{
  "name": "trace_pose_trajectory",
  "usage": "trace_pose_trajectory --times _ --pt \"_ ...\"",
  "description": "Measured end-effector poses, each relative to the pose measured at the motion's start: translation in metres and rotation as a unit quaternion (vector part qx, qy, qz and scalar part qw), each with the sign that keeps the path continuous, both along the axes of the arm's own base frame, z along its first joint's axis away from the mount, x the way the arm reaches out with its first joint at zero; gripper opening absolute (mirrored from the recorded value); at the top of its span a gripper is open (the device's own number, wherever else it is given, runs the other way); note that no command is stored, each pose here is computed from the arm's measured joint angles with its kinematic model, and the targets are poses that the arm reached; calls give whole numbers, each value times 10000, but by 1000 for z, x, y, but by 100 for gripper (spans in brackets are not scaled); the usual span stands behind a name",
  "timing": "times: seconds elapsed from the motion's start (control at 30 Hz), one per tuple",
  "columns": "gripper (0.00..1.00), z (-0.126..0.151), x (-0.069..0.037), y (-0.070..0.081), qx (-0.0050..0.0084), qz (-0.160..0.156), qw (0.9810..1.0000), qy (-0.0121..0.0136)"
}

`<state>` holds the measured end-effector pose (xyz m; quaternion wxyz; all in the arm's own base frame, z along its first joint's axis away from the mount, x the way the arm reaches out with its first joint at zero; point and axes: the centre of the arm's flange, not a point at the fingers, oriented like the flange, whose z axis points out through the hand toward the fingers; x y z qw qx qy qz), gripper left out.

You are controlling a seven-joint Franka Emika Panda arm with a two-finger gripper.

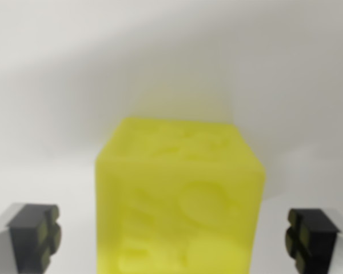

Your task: Pick yellow cube

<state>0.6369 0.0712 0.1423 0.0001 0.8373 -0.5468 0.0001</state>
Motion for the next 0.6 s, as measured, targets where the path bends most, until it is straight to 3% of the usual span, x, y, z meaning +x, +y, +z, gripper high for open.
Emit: trace_pose_trajectory --times 0.47,0.5,0.6 --pt "100 -27 1 1 -1 -25 10000 6" --pt "0 -27 1 1 -1 -27 10000 6" --pt "0 -26 1 1 0 -27 10000 6"
